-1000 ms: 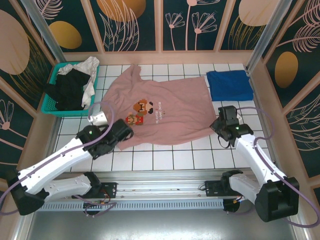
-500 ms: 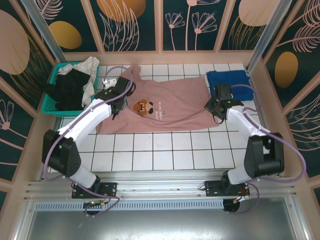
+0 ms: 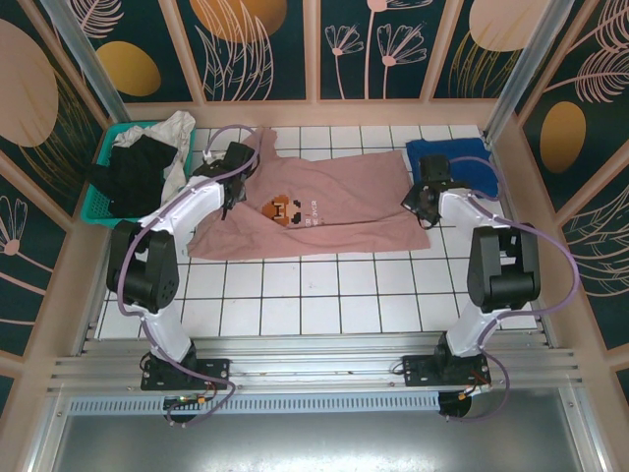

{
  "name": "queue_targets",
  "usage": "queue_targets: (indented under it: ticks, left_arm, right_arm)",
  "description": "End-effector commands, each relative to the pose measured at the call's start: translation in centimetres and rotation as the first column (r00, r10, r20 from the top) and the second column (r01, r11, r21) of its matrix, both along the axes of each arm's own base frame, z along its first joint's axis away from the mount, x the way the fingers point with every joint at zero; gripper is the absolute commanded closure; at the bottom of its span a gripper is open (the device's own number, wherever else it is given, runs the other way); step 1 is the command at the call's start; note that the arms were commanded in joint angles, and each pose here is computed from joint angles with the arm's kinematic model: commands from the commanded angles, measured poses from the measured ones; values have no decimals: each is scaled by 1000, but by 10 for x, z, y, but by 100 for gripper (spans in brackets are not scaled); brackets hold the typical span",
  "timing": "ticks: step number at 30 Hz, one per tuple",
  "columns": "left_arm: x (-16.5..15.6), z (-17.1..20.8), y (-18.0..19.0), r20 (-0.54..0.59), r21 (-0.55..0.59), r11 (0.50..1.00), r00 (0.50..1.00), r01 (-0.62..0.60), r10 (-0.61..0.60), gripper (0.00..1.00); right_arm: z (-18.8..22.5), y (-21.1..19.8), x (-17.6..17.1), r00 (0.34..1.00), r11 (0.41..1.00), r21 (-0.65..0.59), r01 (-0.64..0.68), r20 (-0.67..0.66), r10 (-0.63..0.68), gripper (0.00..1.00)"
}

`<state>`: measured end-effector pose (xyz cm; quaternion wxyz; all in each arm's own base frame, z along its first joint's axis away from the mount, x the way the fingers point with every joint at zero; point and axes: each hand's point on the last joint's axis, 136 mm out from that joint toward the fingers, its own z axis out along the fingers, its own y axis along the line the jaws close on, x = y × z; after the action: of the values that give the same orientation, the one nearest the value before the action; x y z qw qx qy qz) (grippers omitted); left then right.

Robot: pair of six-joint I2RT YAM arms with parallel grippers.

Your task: Fold and stack the t-shirts

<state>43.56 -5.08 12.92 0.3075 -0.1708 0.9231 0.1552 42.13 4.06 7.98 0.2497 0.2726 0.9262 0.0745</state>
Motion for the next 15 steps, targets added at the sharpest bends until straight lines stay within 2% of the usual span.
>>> queue_targets:
  ticks: [1,7,15]
  left_arm:
    - [11,-9,3,-23,-7,1000,1000,7,-7,100]
    - [31,-27,-5,-66,-9,999,997,33,-33,100]
    - [50,-40,-1,-103,6,1000,994,24,-23,100]
  right_arm:
    - [-3,-5,14,1000,1000,0,0,10,0,100]
    - [-21,1,22,999,1000,20,-16,-34,16,100]
    - [-37,-18,18,996,999,-30,18,-83,-20,100]
